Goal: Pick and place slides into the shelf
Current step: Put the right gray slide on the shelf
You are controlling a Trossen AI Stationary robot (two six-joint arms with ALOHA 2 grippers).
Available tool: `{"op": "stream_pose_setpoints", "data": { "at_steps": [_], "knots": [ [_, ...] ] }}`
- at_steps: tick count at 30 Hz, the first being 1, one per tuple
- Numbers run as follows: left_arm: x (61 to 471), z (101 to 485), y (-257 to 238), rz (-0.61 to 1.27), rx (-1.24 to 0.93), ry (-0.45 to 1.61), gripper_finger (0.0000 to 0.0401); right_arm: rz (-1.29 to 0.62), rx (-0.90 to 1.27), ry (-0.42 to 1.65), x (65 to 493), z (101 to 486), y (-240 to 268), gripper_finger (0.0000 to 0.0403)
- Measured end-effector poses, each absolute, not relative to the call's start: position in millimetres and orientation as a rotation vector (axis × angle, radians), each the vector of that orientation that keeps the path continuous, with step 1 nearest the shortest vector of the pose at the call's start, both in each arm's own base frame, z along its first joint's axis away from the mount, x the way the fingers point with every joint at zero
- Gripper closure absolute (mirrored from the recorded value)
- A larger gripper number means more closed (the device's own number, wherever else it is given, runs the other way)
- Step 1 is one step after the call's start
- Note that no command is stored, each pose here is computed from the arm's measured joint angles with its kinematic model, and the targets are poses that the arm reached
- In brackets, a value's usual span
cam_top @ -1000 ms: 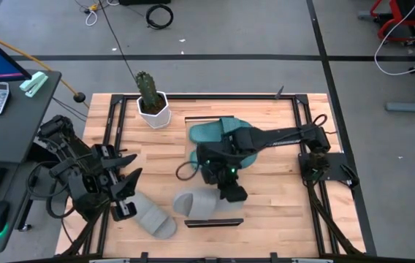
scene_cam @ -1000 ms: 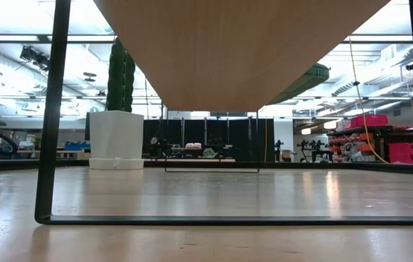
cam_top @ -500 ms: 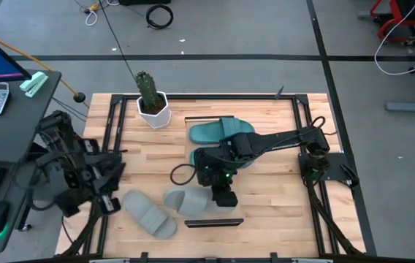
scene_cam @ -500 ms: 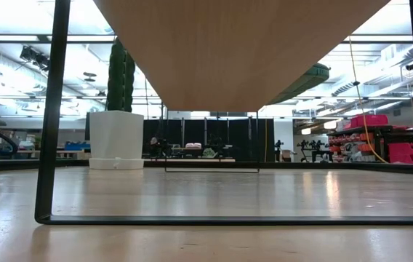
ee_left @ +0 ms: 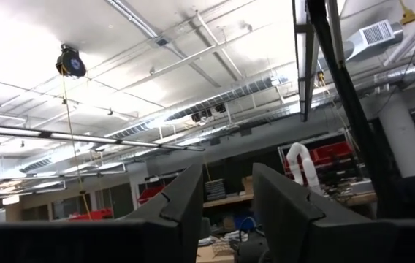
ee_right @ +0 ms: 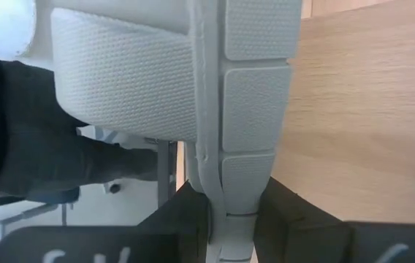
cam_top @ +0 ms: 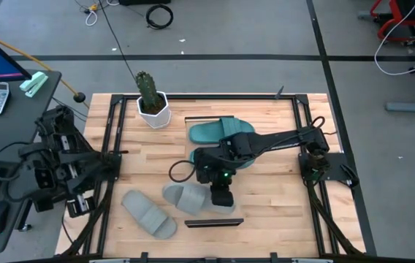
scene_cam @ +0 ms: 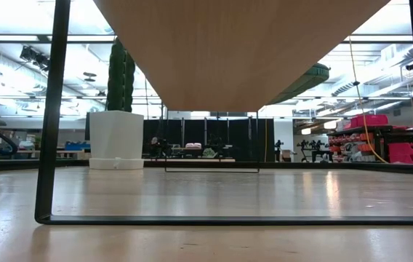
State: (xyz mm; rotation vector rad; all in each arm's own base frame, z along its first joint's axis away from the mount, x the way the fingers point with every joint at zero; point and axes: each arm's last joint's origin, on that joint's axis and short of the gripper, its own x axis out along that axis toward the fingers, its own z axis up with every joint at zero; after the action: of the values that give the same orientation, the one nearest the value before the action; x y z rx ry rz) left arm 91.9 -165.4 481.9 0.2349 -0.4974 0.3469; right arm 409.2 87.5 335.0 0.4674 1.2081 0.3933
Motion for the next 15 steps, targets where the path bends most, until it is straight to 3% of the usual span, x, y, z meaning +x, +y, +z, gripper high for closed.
{"op": "stream_pose_setpoints", "data": {
  "at_steps": [15],
  "knots": [
    [92,481,-165,0.345,0.226,-0.481,0.0279,0.484,0.503,1.254,414,324,91,0.0327]
  ]
}}
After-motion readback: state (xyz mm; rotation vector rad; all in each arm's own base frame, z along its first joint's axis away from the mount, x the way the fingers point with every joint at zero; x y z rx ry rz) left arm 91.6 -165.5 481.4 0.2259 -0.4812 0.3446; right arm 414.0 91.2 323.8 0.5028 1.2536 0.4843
